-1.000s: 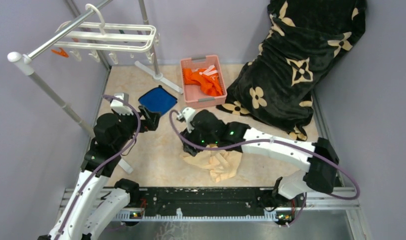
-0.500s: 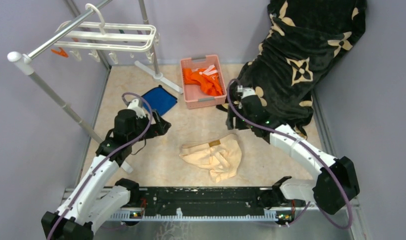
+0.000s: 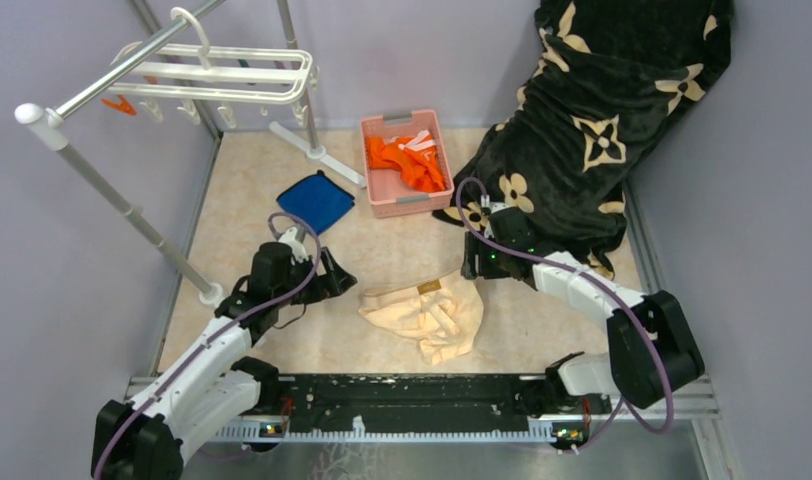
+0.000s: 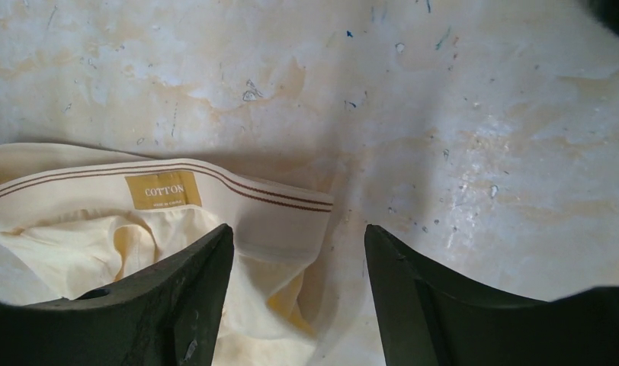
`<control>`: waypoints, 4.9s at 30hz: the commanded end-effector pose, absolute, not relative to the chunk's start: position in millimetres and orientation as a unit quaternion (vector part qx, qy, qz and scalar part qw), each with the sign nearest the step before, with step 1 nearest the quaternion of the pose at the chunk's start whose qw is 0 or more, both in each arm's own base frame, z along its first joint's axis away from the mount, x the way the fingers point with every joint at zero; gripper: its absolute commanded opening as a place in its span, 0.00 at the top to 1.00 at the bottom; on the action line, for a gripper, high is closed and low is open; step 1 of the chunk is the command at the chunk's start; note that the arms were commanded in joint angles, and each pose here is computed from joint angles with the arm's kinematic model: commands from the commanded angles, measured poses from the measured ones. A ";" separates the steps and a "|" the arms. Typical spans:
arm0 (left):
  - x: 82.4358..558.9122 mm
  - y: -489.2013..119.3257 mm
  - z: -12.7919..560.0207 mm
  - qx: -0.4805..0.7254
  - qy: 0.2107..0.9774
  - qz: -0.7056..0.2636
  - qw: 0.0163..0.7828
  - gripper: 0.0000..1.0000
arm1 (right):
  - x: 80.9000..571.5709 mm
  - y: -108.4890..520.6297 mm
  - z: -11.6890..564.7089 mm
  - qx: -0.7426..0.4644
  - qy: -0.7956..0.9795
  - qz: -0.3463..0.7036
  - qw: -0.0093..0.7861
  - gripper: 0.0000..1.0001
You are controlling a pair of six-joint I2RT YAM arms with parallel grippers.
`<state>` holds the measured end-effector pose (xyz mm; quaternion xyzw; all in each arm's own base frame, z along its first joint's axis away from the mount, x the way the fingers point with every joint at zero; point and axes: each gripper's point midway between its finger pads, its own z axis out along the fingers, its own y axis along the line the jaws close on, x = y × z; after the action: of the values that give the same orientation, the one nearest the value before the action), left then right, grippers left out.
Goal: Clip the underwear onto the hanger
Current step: Place the underwear at the center of the board, then flatten out the underwear at the center of the board.
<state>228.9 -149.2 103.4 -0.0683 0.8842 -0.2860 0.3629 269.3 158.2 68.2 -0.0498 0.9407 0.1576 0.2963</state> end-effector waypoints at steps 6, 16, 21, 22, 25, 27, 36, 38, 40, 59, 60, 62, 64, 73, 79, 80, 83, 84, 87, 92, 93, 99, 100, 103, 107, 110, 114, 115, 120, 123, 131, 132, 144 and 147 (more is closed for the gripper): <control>222.8 -186.7 94.8 -0.002 0.867 -0.336 0.367 0.09 | 308.0 182.7 74.3 -0.074 0.918 0.227 0.318 0.37; 212.5 -206.5 63.0 0.033 0.892 -0.296 0.339 0.15 | 310.9 185.6 52.2 -0.078 0.926 0.235 0.284 0.40; 215.3 -204.9 47.9 0.033 0.907 -0.254 0.335 0.20 | 311.6 184.3 45.7 -0.076 0.930 0.229 0.279 0.43; 216.7 -205.0 46.9 0.034 0.907 -0.250 0.337 0.20 | 312.2 185.2 45.1 -0.077 0.929 0.231 0.278 0.44; 220.3 -209.0 46.7 0.041 0.905 -0.250 0.343 0.23 | 312.6 187.5 42.8 -0.079 0.929 0.235 0.275 0.47; 223.3 -213.4 48.7 0.047 0.902 -0.253 0.346 0.25 | 313.3 188.3 42.1 -0.079 0.929 0.237 0.274 0.49; 227.8 -222.1 51.3 0.064 0.899 -0.259 0.347 0.64 | 312.0 189.3 46.2 -0.086 0.927 0.241 0.276 0.72; 229.3 -220.6 56.2 0.064 0.897 -0.256 0.354 0.72 | 312.3 189.4 56.8 -0.093 0.921 0.244 0.290 0.82; 233.9 -218.1 67.6 0.066 0.893 -0.249 0.369 0.79 | 313.2 189.1 73.6 -0.104 0.910 0.248 0.315 0.92; 239.1 -227.7 300.9 0.232 0.705 -0.302 0.599 1.00 | 254.2 154.8 324.2 -0.199 0.672 0.253 0.668 1.00; 235.7 -229.1 308.5 0.248 0.691 -0.305 0.606 1.00 | 247.5 154.3 333.2 -0.206 0.655 0.255 0.681 1.00; 222.6 -235.5 320.9 0.300 0.650 -0.318 0.621 1.00 | 240.7 151.6 343.9 -0.206 0.632 0.257 0.701 1.00; 212.2 -235.6 332.1 0.323 0.621 -0.326 0.636 0.99 | 235.3 148.1 352.5 -0.194 0.619 0.262 0.715 1.00; 178.8 -239.5 320.9 0.383 0.625 -0.360 0.578 0.97 | 212.5 158.6 349.6 -0.191 0.643 0.322 0.668 1.00; 153.7 -256.1 277.4 0.404 0.656 -0.427 0.474 0.97 | 199.0 145.4 311.8 -0.116 0.707 0.333 0.613 1.00; 150.1 -259.2 271.3 0.402 0.659 -0.440 0.458 0.97 | 199.1 141.7 302.6 -0.098 0.720 0.330 0.603 1.00; 155.1 -262.3 244.9 0.383 0.695 -0.440 0.421 0.97 | 210.0 128.1 267.3 -0.022 0.762 0.304 0.572 1.00; 157.4 -262.7 237.5 0.380 0.704 -0.436 0.413 0.97 | 214.7 126.5 253.4 -0.005 0.776 0.296 0.557 0.97; 170.5 -259.8 217.2 0.366 0.741 -0.406 0.389 0.94 | 230.1 119.3 217.4 0.035 0.811 0.260 0.523 0.74; 199.3 -242.0 193.1 0.336 0.793 -0.367 0.352 0.91 | 256.1 105.1 197.2 0.060 0.823 0.199 0.529 0.46; 206.0 -237.5 187.5 0.327 0.803 -0.365 0.339 0.91 | 260.0 106.9 194.2 0.054 0.826 0.195 0.527 0.44; 246.0 -210.1 155.6 0.272 0.851 -0.352 0.279 0.95 | 268.7 133.1 156.8 0.000 0.858 0.217 0.466 0.39; 250.6 -206.8 150.1 0.267 0.859 -0.344 0.270 0.95 | 267.8 138.1 149.5 -0.011 0.862 0.224 0.454 0.39; 257.3 -200.5 133.3 0.260 0.877 -0.324 0.241 0.95 | 266.5 154.9 130.2 -0.044 0.872 0.253 0.417 0.39; 263.8 -185.6 109.0 0.239 0.908 -0.275 0.208 1.00 | 274.5 171.9 116.1 -0.077 0.878 0.275 0.383 0.41; 271.9 -168.0 94.9 0.220 0.927 -0.224 0.205 1.00 | 285.7 177.7 109.4 -0.084 0.881 0.279 0.374 0.41; 278.9 -145.0 79.1 0.194 0.945 -0.170 0.200 1.00 | 293.5 183.8 96.0 -0.088 0.884 0.302 0.347 0.42; 279.6 -142.2 76.2 0.189 0.947 -0.168 0.198 1.00 | 294.3 185.8 93.4 -0.090 0.882 0.310 0.342 0.42; 277.1 -142.2 59.9 0.184 0.950 -0.180 0.174 1.00 | 301.8 195.3 84.4 -0.097 0.874 0.337 0.337 0.42; 276.9 -143.1 52.2 0.184 0.952 -0.183 0.165 1.00 | 308.7 205.3 84.0 -0.103 0.864 0.361 0.336 0.42; 276.5 -138.9 36.3 0.179 0.956 -0.177 0.152 1.00 | 323.2 220.4 70.3 -0.084 0.858 0.395 0.319 0.44; 276.4 -138.3 35.2 0.179 0.956 -0.177 0.151 1.00 | 324.4 221.7 68.4 -0.083 0.858 0.397 0.316 0.44; 278.4 -136.5 31.9 0.178 0.956 -0.179 0.149 1.00 | 328.1 223.9 40.5 -0.071 0.871 0.395 0.284 0.53; 279.5 -136.1 31.4 0.177 0.956 -0.179 0.149 1.00 | 326.9 223.0 36.0 -0.069 0.874 0.391 0.281 0.54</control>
<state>275.6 -137.9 34.6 0.1732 0.9575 -0.1786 0.1456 314.6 221.3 33.5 -0.0644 0.8791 0.3902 0.2662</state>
